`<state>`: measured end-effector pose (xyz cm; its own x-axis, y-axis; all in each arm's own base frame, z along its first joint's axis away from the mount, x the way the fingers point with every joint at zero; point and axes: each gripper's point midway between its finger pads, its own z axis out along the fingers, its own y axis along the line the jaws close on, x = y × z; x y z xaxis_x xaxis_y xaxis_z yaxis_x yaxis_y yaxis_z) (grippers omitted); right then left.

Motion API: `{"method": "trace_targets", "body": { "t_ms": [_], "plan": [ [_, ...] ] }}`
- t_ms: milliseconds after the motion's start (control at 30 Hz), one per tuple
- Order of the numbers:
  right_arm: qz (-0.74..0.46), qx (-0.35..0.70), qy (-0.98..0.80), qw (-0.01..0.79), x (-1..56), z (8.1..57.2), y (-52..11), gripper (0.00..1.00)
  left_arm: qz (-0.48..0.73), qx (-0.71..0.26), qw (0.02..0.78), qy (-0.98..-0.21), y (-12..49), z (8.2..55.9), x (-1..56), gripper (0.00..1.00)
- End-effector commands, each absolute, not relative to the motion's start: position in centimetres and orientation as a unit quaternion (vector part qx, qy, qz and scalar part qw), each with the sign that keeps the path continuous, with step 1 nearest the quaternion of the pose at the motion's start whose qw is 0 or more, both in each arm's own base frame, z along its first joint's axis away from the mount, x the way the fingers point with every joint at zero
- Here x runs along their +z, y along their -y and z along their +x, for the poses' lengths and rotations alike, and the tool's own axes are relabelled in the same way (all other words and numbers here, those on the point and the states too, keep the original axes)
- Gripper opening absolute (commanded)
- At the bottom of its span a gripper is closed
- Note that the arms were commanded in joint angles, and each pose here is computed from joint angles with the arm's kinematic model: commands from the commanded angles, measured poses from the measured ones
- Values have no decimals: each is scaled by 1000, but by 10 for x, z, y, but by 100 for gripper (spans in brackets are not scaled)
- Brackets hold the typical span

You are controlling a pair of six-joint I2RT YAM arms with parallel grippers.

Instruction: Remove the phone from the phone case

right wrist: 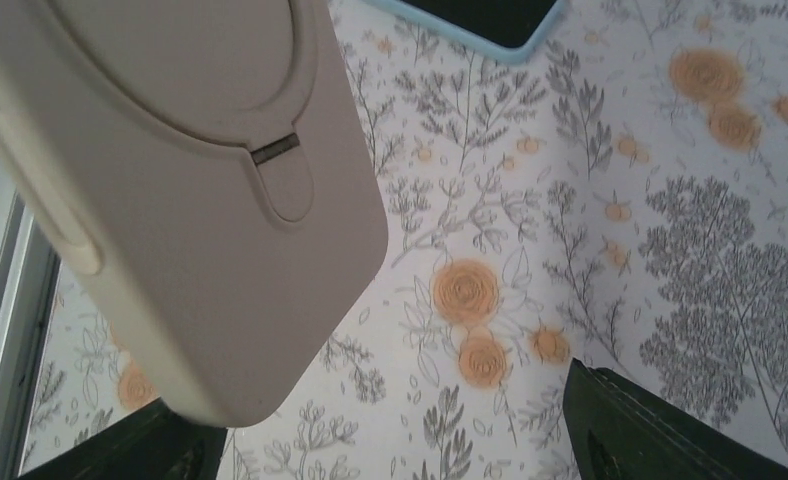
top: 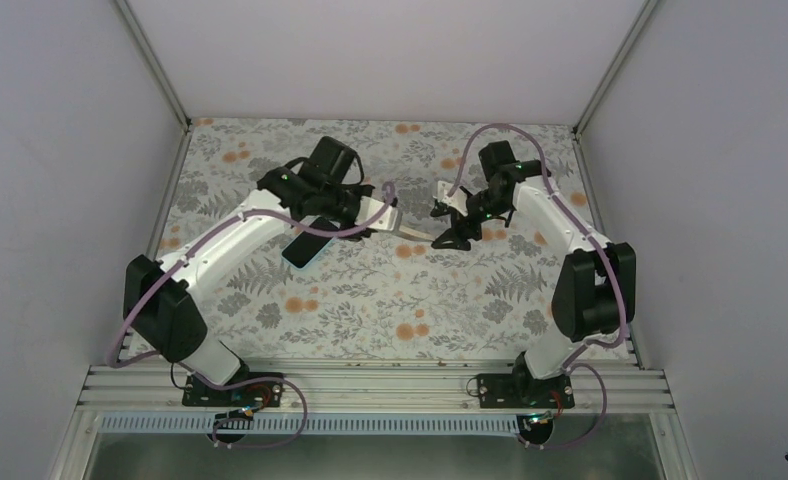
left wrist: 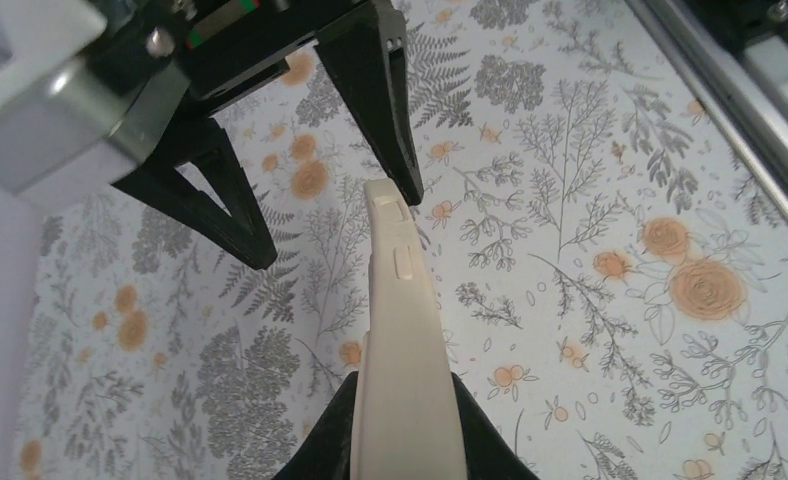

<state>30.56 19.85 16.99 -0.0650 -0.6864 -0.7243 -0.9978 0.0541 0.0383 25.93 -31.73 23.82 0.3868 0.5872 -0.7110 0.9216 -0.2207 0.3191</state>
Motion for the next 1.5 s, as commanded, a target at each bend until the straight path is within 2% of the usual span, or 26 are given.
{"method": "trace_targets", "body": {
  "t_ms": [0, 433, 567, 667, 800, 867, 967, 1067, 1167, 1467],
  "plan": [
    [-638, 211, -656, 344, 201, 351, -188, 86, 788, -283, 288, -466, 328, 185, 221, 2],
    [-640, 144, -674, 341, 206, 391, -169, 86, 810, -279, 249, -452, 337, 163, 209, 2],
    [-630, 148, -675, 355, 211, 395, -170, 86, 804, -280, 261, -455, 342, 168, 216, 2],
    [-636, 180, -675, 328, 205, 376, -171, 87, 784, -303, 283, -461, 338, 184, 227, 2],
    [-638, 229, -687, 263, 183, 314, -162, 88, 745, -351, 316, -471, 324, 215, 249, 2],
    [-639, 239, -674, 281, 188, 285, -164, 88, 726, -380, 335, -466, 317, 224, 262, 2],
    [-627, 252, -662, 326, 201, 267, -172, 83, 714, -406, 341, -458, 319, 229, 266, 2],
    [-611, 260, -651, 368, 214, 263, -178, 70, 706, -430, 334, -452, 324, 228, 265, 2],
    [-603, 272, -645, 382, 219, 262, -184, 62, 703, -440, 332, -449, 326, 229, 266, 2],
    [-606, 312, -642, 351, 213, 251, -196, 57, 697, -443, 330, -457, 326, 234, 260, 2]
  ]
}}
